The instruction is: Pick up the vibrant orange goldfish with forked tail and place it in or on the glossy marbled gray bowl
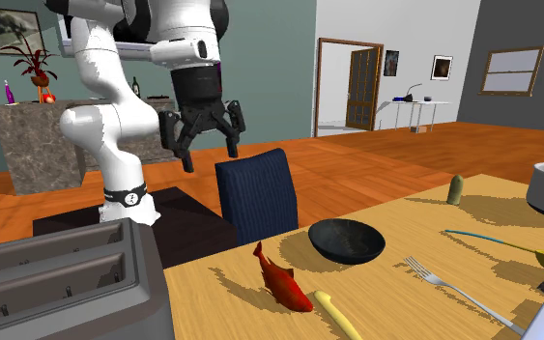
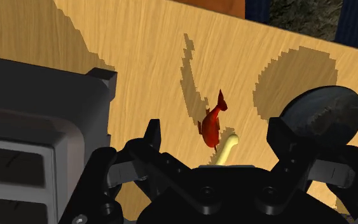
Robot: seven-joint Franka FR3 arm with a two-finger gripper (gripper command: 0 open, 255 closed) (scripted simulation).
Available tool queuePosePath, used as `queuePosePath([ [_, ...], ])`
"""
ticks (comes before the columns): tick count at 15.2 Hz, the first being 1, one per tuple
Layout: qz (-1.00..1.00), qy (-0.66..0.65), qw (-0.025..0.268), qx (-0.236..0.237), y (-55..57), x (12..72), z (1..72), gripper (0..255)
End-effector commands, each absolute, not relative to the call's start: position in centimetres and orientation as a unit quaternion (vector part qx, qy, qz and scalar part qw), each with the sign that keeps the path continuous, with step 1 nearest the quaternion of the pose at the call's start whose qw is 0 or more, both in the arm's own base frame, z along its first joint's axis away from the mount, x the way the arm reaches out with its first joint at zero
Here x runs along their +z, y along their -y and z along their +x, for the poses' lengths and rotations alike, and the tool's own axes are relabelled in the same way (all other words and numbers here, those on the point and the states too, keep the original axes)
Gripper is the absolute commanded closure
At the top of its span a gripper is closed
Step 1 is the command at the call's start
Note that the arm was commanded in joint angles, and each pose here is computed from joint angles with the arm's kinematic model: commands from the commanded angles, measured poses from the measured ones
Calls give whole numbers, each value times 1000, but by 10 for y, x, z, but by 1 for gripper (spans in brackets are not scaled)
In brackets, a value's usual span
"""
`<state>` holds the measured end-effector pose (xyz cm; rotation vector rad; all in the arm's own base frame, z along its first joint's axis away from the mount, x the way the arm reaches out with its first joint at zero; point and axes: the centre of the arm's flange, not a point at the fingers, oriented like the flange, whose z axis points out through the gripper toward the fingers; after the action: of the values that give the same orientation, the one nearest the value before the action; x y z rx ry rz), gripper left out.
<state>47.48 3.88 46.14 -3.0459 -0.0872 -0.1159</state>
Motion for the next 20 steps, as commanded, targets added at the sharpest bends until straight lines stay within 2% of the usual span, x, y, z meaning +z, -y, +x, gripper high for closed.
queuePosePath([
  [1, -998, 38, 43, -36, -45, 440, 493, 0],
  [13, -995, 95, 23, -18, -84, 320, 595, 0],
  [20, -995, 97, 22, -17, -88, 282, 600, 0],
])
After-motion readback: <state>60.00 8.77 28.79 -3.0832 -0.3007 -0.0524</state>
